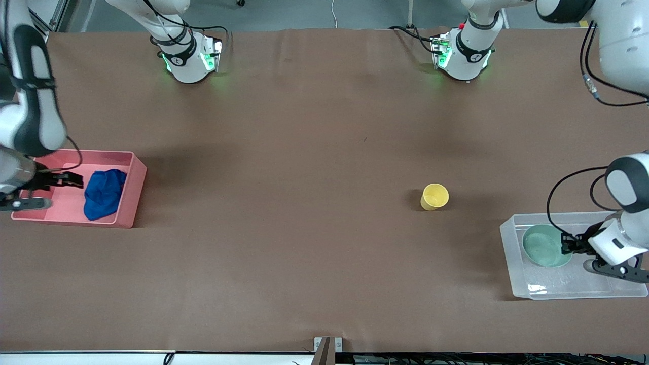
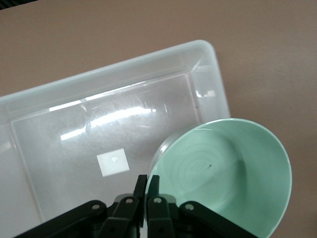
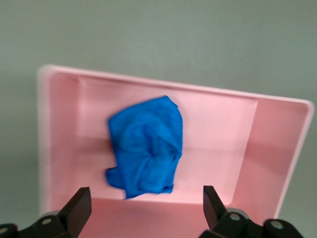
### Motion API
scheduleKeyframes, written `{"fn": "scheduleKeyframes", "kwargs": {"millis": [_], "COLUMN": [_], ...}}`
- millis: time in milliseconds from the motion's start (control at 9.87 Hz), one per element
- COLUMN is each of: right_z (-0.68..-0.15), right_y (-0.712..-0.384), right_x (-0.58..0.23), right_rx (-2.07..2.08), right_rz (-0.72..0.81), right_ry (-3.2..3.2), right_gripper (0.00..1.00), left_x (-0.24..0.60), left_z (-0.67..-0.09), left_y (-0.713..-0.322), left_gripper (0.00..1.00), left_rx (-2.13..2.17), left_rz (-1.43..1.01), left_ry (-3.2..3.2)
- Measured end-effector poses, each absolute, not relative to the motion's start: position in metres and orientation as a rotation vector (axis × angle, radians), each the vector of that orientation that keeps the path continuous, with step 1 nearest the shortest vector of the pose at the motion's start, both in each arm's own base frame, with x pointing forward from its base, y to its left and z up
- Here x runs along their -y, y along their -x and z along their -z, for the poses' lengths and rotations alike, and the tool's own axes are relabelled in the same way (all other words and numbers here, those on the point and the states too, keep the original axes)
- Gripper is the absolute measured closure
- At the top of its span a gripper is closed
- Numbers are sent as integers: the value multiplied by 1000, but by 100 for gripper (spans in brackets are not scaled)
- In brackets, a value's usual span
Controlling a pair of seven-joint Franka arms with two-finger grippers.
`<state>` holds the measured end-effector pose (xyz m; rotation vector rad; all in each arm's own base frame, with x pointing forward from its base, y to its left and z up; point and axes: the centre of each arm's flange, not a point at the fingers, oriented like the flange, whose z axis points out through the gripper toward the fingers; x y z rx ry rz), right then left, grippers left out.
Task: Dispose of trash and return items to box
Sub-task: 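Release the green bowl into the clear box while the right gripper withdraws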
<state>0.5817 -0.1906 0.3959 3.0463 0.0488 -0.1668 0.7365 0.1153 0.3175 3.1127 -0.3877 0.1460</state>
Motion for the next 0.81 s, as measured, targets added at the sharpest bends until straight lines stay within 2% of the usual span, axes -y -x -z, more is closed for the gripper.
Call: {"fn": "scheduleKeyframes", "kwargs": {"millis": [304,507,709,811], "right_z": [-506,-566,-641,-672], "right_y": [-585,-557,-520,-508], "right_x": [127,115,114,113], "right_rx": [169,235,258,260], "right_rz": [11,-46,-37,-50], "right_ry": [-3064,-3125,-3142,-3142], "right_gripper": [0,0,0,0], "left_x": [-164,-184,-188,-190], "left_z": [-266,-231,-222,-223], "left_y": [-736,-733,-735,-735], "left_gripper": [96,96,96,90], "left_rx": [367,353,346,338], "left_rz": [-172,-171,-191,-199], "left_ry": [-3143,-3168,-3176,-3178]}}
